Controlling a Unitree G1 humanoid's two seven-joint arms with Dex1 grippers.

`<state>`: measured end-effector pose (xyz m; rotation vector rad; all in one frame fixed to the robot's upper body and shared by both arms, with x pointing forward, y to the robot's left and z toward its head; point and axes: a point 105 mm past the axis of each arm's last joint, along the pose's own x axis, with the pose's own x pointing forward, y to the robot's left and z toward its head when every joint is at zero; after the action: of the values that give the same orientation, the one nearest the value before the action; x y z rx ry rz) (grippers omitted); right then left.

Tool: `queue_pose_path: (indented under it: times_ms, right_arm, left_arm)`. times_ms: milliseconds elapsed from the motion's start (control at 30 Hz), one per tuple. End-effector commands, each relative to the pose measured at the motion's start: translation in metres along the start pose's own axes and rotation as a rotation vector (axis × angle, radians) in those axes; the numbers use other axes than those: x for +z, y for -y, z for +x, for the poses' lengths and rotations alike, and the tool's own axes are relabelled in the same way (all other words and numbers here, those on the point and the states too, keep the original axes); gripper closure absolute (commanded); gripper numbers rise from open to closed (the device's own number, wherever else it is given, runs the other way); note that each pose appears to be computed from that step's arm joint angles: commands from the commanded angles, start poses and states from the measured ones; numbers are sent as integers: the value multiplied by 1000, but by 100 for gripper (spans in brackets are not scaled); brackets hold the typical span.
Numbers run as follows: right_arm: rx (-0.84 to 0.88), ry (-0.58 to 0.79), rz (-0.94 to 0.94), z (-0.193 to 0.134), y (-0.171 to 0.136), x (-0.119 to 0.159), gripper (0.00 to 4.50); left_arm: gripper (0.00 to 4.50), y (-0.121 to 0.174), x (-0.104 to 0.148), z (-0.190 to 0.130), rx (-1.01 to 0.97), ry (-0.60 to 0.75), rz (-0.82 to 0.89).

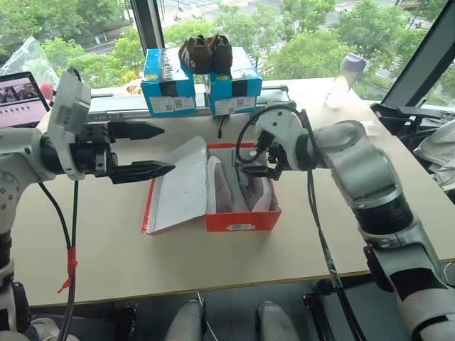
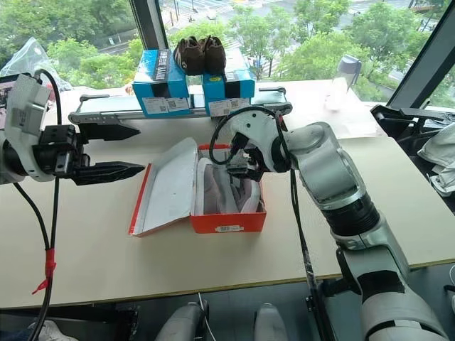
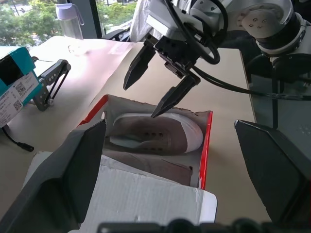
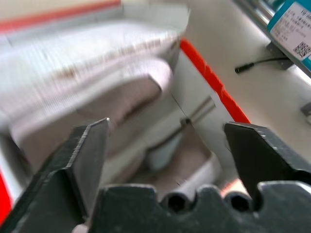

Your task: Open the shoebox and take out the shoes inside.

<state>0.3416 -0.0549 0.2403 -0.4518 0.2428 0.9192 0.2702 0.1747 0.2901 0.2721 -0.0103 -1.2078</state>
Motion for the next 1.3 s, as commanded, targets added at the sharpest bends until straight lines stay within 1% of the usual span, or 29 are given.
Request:
queue_pose_path:
  times_ms: [33, 133, 233, 367, 600, 733, 800, 867, 967, 1067, 1300]
  right_arm:
    - [-49, -91, 76, -10, -7, -21, 3]
    - [-89, -169, 56, -8, -12, -35, 3]
    - [-137, -242, -34, -5, -13, -47, 3]
    - [-135, -289, -112, -3, -14, -55, 3]
    - [-146, -240, -147, 3, -5, -37, 3]
    - [-149, -170, -166, 9, -1, -15, 3]
    - [-105, -163, -132, 15, -8, -14, 3]
    - [-64, -178, -104, 21, -15, -23, 3]
    - [-23, -217, -57, 35, -23, -45, 3]
    - [-8, -257, -42, 45, -26, -63, 3]
    - [-23, -281, -36, 53, -19, -76, 3]
  left_arm:
    - [0, 3, 5, 1, -1, 12, 41]
    - [0, 2, 4, 4, -8, 17, 36]
    - [0, 1, 4, 7, -16, 26, 36]
    - [0, 2, 3, 10, -24, 32, 35]
    - [0, 3, 1, 9, -19, 26, 34]
    - [0, 3, 1, 9, -13, 28, 32]
    - [0, 4, 1, 8, -10, 26, 32]
    - [0, 4, 1, 8, -9, 25, 32]
    - [0, 4, 2, 7, -5, 24, 34]
    - [0, 5, 3, 6, 1, 20, 36]
    - [0, 7, 4, 4, 10, 15, 37]
